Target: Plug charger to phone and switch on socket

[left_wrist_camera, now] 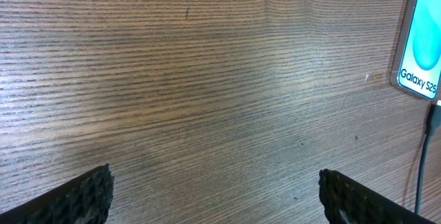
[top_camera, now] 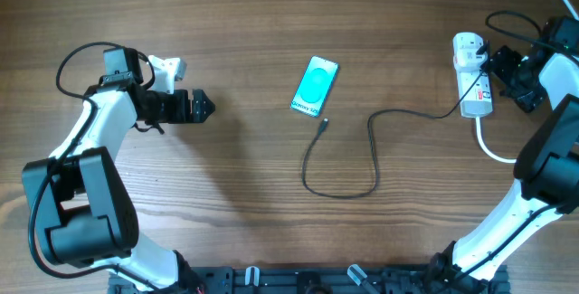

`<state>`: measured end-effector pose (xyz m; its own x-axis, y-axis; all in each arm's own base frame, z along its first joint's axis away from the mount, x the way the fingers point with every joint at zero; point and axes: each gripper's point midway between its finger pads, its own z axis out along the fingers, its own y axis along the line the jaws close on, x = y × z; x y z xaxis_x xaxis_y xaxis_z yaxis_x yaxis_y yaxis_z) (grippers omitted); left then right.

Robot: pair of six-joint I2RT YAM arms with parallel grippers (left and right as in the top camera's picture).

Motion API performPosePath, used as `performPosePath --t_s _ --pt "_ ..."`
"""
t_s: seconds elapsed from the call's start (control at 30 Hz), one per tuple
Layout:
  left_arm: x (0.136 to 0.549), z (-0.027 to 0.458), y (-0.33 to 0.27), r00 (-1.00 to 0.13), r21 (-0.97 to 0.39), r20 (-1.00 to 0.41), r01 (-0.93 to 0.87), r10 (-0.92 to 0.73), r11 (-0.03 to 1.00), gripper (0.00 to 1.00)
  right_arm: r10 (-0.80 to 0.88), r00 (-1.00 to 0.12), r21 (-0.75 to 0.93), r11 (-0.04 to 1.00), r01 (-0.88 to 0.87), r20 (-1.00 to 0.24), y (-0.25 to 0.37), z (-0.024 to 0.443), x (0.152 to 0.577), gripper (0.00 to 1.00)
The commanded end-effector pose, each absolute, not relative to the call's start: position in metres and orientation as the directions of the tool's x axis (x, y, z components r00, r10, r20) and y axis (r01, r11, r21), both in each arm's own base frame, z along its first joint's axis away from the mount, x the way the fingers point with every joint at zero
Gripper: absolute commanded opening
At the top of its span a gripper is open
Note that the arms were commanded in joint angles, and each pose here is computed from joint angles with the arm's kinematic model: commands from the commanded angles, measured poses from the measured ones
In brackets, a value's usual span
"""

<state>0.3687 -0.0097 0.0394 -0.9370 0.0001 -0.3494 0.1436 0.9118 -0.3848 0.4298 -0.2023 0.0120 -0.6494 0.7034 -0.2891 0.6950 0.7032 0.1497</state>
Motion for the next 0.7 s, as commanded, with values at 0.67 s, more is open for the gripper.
performPosePath --t_s 0.67 --pt "0.373 0.047 -0.007 -0.926 -0.369 -0.377 0.158 0.009 0.916 1.0 0.643 -0.75 0.14 0.766 0.627 -0.156 -0.165 -0.008 0.407 1.0"
